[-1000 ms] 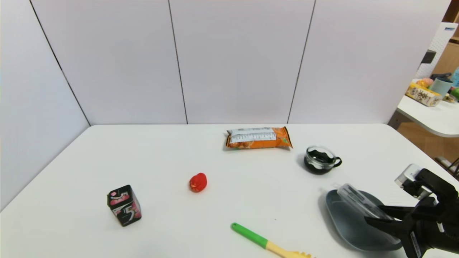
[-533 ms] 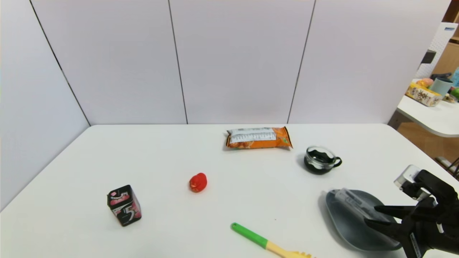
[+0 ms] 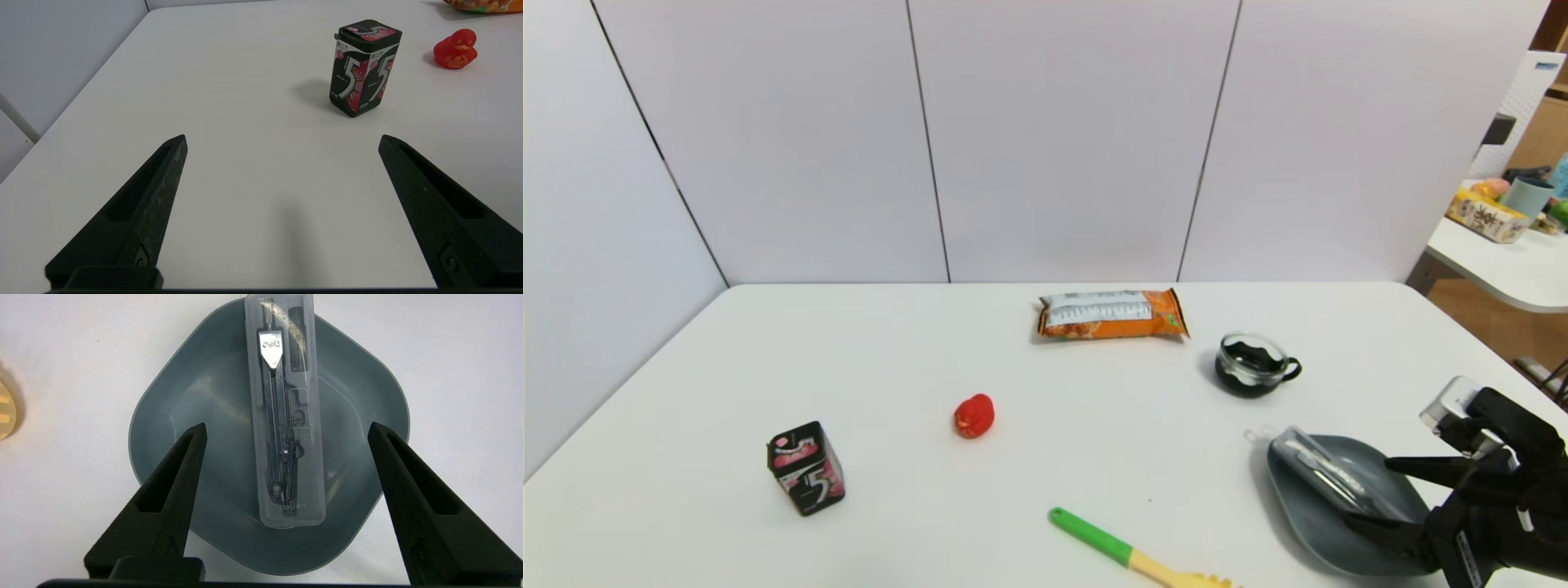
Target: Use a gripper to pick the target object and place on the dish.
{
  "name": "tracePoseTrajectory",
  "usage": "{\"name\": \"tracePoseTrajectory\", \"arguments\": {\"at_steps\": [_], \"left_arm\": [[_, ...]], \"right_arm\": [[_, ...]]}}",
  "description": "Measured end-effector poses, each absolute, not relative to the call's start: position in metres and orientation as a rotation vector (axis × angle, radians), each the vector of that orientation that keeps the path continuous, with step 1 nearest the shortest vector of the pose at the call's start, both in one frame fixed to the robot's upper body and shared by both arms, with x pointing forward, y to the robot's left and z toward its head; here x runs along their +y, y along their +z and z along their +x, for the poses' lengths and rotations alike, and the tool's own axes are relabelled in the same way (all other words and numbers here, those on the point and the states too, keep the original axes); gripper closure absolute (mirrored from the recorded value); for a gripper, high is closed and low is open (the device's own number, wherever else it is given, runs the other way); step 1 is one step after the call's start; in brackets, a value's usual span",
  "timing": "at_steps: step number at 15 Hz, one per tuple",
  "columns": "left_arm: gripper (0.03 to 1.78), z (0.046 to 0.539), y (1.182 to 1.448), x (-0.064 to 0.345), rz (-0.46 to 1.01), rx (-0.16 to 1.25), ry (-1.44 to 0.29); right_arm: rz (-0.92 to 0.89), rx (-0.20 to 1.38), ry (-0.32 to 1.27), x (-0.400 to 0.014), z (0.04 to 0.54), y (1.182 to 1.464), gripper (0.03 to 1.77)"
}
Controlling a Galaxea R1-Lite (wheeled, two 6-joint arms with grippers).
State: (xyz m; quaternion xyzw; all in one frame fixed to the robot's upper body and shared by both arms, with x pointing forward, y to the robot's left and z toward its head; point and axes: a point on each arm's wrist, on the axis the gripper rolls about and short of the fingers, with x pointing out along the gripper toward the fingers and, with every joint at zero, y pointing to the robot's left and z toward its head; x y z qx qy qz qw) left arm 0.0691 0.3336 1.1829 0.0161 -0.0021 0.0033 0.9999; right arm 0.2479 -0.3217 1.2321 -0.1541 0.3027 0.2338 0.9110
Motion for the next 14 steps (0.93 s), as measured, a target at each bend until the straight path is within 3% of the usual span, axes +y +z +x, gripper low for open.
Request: {"name": "tracePoseTrajectory", "arguments": {"at_steps": [8, 14], "left_arm": [[0.12, 0.069, 1.183, 0.334, 0.032, -0.004, 0.007], [0.12, 0.069, 1.183, 0.334, 0.032, -0.004, 0.007]], "right_arm": [[-0.34, 0.495, 0.451, -0.323, 0.241, 1.258, 0.21], [-0.336, 0.35, 0.296, -0.333, 0.205, 1.281, 0.14]]}}
